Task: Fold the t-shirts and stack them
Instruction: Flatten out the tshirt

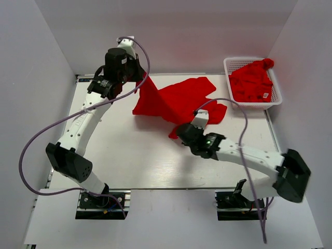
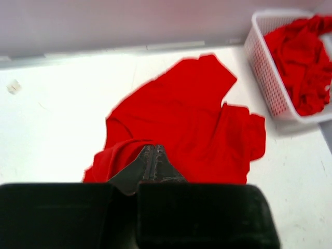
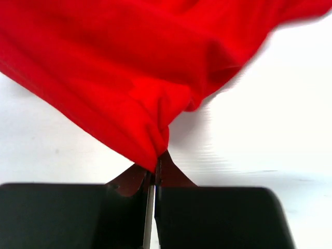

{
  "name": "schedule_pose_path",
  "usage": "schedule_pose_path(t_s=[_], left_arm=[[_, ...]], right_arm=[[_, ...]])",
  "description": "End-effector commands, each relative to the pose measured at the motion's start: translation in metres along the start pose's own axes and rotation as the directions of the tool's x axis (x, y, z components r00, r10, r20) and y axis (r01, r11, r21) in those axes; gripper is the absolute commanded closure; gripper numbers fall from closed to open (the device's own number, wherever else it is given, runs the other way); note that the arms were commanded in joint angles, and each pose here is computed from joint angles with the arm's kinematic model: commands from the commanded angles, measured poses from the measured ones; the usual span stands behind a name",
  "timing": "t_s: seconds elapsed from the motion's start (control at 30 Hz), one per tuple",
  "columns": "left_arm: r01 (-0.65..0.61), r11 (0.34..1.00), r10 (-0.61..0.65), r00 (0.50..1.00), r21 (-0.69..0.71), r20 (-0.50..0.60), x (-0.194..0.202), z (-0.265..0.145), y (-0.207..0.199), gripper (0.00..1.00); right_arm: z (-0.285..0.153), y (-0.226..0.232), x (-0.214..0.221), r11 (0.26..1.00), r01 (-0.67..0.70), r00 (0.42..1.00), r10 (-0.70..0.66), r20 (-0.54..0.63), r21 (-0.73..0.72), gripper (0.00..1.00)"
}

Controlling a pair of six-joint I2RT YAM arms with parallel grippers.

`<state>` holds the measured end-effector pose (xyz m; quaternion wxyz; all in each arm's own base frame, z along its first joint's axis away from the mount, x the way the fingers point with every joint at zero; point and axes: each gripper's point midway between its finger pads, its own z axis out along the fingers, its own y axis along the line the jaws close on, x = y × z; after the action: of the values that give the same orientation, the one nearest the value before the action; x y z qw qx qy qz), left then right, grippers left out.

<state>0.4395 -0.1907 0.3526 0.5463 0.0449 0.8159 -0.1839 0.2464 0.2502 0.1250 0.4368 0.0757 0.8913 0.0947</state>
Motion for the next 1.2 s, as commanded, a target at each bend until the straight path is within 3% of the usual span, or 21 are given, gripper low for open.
schedule_pose_path(t_s=[0.0, 0.17, 0.2, 0.27, 0.3, 0.37, 0.4, 0.43, 0.47, 0.5, 0.57, 0.6, 0.63, 0.67, 0.7, 0.77, 0.87, 0.93, 1.1, 1.17], left_arm=[[-0.03, 0.998, 0.04, 0.976, -0.051, 0.212, -0.074, -0.054, 0.001, 1.0], [-0.068, 0.995, 0.087, 0.935, -0.067, 0.343, -0.131, -0.086, -0.006, 1.0], [-0.074, 0.994, 0.098, 0.929, -0.082, 0.356, -0.138, -0.09, -0.005, 1.0], [-0.079, 0.991, 0.119, 0.896, -0.111, 0.427, -0.168, -0.108, -0.006, 1.0], [-0.08, 0.99, 0.126, 0.881, -0.119, 0.455, -0.18, -0.118, -0.007, 1.0], [-0.104, 0.986, 0.154, 0.854, -0.126, 0.497, -0.195, -0.131, -0.009, 1.0], [-0.097, 0.987, 0.153, 0.819, -0.13, 0.553, -0.212, -0.151, -0.011, 1.0], [-0.105, 0.987, 0.158, 0.804, -0.124, 0.573, -0.218, -0.158, -0.016, 1.0], [-0.114, 0.985, 0.168, 0.777, -0.127, 0.606, -0.228, -0.176, -0.018, 1.0], [-0.114, 0.986, 0.168, 0.745, -0.125, 0.646, -0.239, -0.201, -0.021, 1.0], [-0.137, 0.984, 0.176, 0.694, -0.112, 0.698, -0.252, -0.229, -0.027, 1.0], [-0.151, 0.98, 0.196, 0.661, -0.128, 0.724, -0.258, -0.248, -0.027, 1.0], [-0.16, 0.979, 0.197, 0.61, -0.124, 0.768, -0.265, -0.28, -0.03, 1.0], [-0.181, 0.974, 0.215, 0.566, -0.135, 0.796, -0.268, -0.309, -0.031, 1.0], [-0.194, 0.973, 0.215, 0.564, -0.126, 0.797, -0.268, -0.309, -0.034, 1.0], [-0.221, 0.967, 0.224, 0.501, -0.127, 0.836, -0.272, -0.348, -0.039, 1.0], [-0.238, 0.964, 0.216, 0.444, -0.118, 0.87, -0.272, -0.391, -0.042, 1.0], [-0.248, 0.963, 0.208, 0.413, -0.11, 0.887, -0.271, -0.412, -0.044, 1.0], [-0.292, 0.954, 0.176, 0.338, -0.075, 0.924, -0.269, -0.457, -0.055, 1.0], [-0.29, 0.954, 0.17, 0.316, -0.076, 0.933, -0.27, -0.468, -0.056, 1.0]], right_arm=[[-0.035, -0.06, -0.029, 0.957, 0.256, 0.966, -0.258, -0.005, 0.138, 1.0], [-0.102, -0.07, -0.129, 0.954, 0.26, 0.938, -0.286, 0.198, 0.147, 1.0], [-0.116, -0.066, -0.15, 0.938, 0.322, 0.91, -0.343, 0.231, 0.124, 1.0], [-0.142, -0.062, -0.189, 0.95, 0.294, 0.886, -0.311, 0.344, 0.102, 1.0], [-0.167, -0.049, -0.226, 0.955, 0.291, 0.851, -0.283, 0.442, 0.051, 1.0], [-0.195, -0.036, -0.253, 0.929, 0.37, 0.801, -0.31, 0.513, -0.016, 1.0], [-0.217, -0.033, -0.275, 0.898, 0.439, 0.747, -0.362, 0.558, -0.006, 1.0], [-0.214, -0.02, -0.279, 0.879, 0.476, 0.735, -0.39, 0.554, -0.012, 1.0], [-0.238, -0.017, -0.301, 0.884, 0.467, 0.714, -0.355, 0.604, -0.032, 1.0], [-0.259, -0.018, -0.32, 0.851, 0.525, 0.66, -0.4, 0.636, -0.01, 1.0], [-0.265, -0.011, -0.336, 0.827, 0.562, 0.636, -0.455, 0.624, 0.03, 1.0], [-0.306, -0.02, -0.365, 0.841, 0.541, 0.598, -0.398, 0.696, 0.017, 1.0], [-0.295, -0.008, -0.364, 0.808, 0.588, 0.581, -0.463, 0.67, 0.048, 1.0], [-0.308, -0.01, -0.374, 0.782, 0.619, 0.527, -0.487, 0.696, 0.079, 1.0], [-0.317, -0.016, -0.379, 0.794, 0.603, 0.524, -0.463, 0.715, 0.073, 1.0], [-0.333, -0.017, -0.389, 0.787, 0.612, 0.47, -0.443, 0.764, 0.079, 1.0], [-0.353, -0.007, -0.371, 0.686, 0.727, 0.383, -0.406, 0.829, 0.0, 1.0], [-0.381, -0.014, -0.363, 0.665, 0.743, 0.361, -0.301, 0.882, -0.078, 1.0], [-0.393, -0.016, -0.342, 0.596, 0.788, 0.372, -0.26, 0.891, -0.156, 1.0], [-0.407, -0.009, -0.334, 0.527, 0.829, 0.347, -0.225, 0.91, -0.186, 1.0]])
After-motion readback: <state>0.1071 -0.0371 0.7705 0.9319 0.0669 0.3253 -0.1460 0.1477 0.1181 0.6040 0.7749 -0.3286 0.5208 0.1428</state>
